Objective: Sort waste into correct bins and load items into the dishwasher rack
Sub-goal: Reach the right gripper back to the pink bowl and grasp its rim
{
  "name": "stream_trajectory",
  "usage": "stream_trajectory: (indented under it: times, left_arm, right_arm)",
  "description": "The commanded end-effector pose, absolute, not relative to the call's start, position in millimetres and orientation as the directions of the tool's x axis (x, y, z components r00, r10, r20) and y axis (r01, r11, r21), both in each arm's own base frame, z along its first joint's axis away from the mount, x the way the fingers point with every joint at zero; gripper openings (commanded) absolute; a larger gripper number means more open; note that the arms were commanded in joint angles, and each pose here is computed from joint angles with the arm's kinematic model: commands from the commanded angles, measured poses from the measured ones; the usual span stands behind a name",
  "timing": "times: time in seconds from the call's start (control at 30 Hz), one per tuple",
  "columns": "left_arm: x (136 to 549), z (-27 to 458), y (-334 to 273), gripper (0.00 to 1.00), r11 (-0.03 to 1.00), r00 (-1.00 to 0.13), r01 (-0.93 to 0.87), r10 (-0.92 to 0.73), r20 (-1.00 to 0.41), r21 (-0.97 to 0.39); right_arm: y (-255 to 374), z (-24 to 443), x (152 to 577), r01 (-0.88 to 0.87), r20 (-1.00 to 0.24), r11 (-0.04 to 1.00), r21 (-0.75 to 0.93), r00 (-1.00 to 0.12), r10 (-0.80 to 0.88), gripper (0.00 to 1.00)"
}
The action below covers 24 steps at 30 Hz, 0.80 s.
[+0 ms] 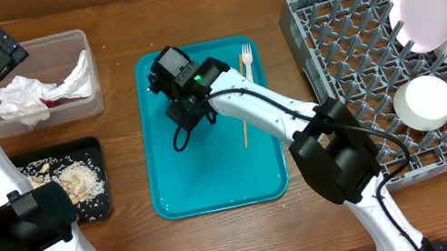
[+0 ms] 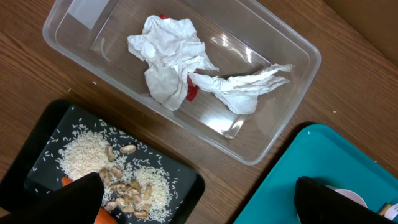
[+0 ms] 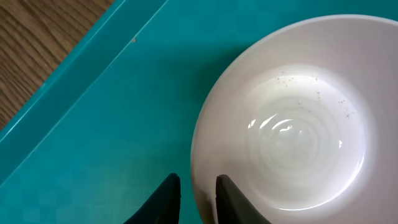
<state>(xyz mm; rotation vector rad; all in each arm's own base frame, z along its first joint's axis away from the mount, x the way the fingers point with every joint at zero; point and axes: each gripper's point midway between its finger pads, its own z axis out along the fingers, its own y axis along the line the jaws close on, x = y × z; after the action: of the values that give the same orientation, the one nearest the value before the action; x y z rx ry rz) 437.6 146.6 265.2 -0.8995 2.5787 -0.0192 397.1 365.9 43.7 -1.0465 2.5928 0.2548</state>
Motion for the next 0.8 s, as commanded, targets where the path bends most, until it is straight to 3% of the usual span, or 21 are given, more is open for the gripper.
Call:
stream_trajectory:
  times: [0.0,0.07,0.23,0.5,0.6,0.77]
  left_arm:
    - [432,280,144,1.00,0.786,-0.690,-0.600,-0.604,-0.400,-0.151]
    - [432,280,144,1.00,0.786,-0.690,-0.600,-0.604,-0.400,-0.151]
    - [432,280,143,1.00,0.786,-0.690,-0.599,-0.603,-0.400,-0.152]
    - [432,280,143,1.00,0.786,-0.690,-0.599,-0.603,-0.400,-0.151]
    - [432,280,143,1.00,0.786,-0.690,-0.599,-0.603,-0.400,-0.151]
    - [432,280,143,1.00,0.786,-0.690,-0.599,-0.603,-0.400,-0.152]
  right_arm:
    - [363,46,400,-0.679,-0.369,0.734,0.034,-0.691,-0.622,0.21]
    - [362,45,399,-0.679,-0.363,0.734,0.034,-0.692,-0.623,0.19]
    - [361,45,398,-0.658,-0.355,0.751,0.044,-0.713,-0.604,0.04]
    - [364,60,402,-0.622,-0.367,0.781,0.064,-0.742,-0.561,0.04]
    - [365,84,407,-0.579,-0.385,0.810,0.087,-0.770,-0.509,0.04]
    - [344,179,422,-0.472,-0.484,0.870,0.143,-0.800,-0.355,0.04]
